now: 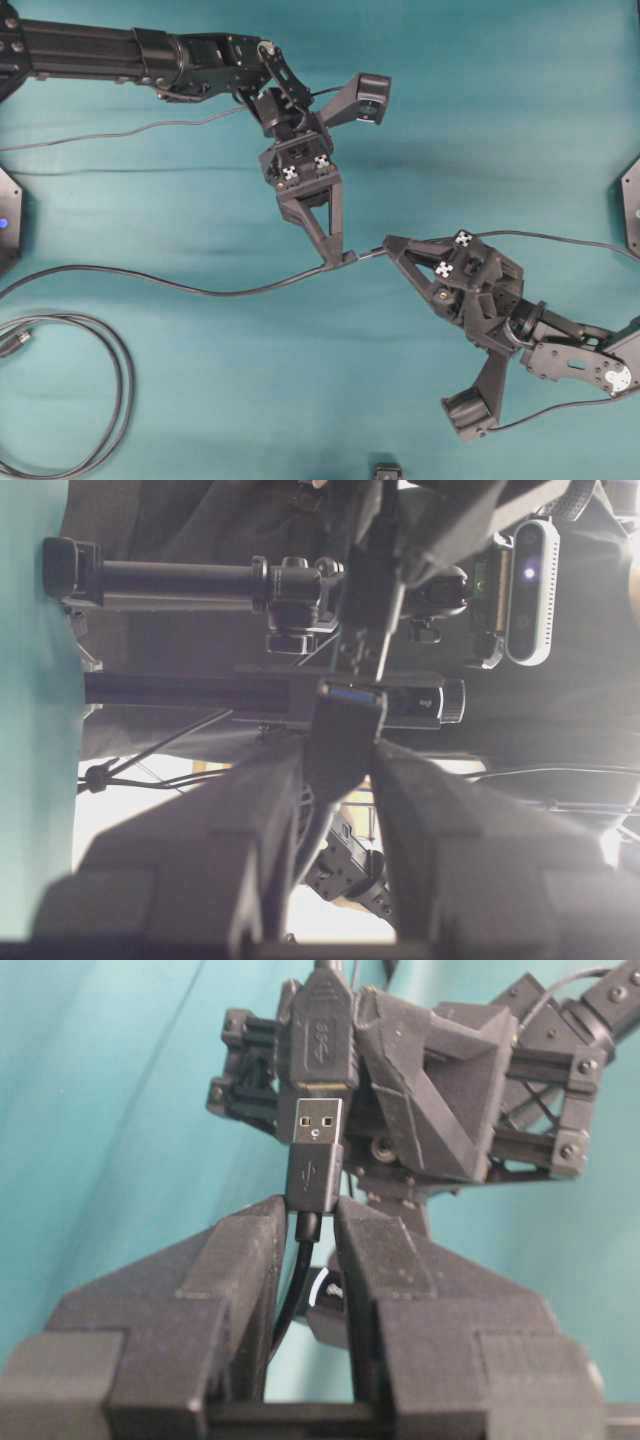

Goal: Insert the USB using both arms.
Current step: 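Push the right gripper's USB plug into the left gripper's socket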

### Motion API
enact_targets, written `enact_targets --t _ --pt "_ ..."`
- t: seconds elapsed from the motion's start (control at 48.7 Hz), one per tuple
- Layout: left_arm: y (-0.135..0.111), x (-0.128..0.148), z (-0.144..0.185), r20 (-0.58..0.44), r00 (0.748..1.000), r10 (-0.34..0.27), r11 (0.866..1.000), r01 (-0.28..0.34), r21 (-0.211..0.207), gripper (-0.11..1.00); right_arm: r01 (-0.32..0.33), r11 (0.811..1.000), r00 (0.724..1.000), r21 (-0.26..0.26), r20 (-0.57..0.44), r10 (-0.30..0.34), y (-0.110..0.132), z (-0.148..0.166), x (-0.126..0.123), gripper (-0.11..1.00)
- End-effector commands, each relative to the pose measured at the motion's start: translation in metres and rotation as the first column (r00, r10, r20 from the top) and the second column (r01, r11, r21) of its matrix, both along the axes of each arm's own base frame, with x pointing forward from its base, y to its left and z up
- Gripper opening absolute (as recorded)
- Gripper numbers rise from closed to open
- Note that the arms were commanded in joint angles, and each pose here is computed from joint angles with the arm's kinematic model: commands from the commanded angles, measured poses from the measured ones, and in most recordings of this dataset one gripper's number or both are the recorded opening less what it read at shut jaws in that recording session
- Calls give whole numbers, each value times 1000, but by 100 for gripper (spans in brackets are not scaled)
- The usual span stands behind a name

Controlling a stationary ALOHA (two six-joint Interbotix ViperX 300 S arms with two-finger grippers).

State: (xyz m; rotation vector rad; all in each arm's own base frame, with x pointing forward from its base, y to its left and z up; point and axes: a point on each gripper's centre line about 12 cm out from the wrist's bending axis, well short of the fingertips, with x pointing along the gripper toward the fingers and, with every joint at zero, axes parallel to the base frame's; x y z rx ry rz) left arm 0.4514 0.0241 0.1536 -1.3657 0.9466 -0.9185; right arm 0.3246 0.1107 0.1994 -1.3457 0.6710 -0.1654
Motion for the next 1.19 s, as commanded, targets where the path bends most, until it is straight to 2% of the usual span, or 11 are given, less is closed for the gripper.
enact_targets --t 0.0,0.267,0.616,0.863,1.048,1.171 --pt "-1 5 13 29 1000 1 1000 -1 -1 26 -3 1000 1000 9 20 3 0 6 3 20" --pt "0 7 10 29 1000 -2 1000 2 2 26 -2 1000 1000 10 17 2 -1 6 3 20" --pt "2 10 13 41 999 -1 1000 1 8 26 -34 999 999 35 5 34 2 4 5 20" --pt "1 11 13 44 999 -3 1000 3 10 26 -36 999 999 31 2 35 2 3 5 20" --pt "-2 12 12 41 999 -5 1000 4 13 26 -46 999 999 6 -1 46 0 5 7 20" --pt "-1 15 12 48 999 -5 1000 4 15 26 -62 998 998 15 -6 62 2 4 8 20"
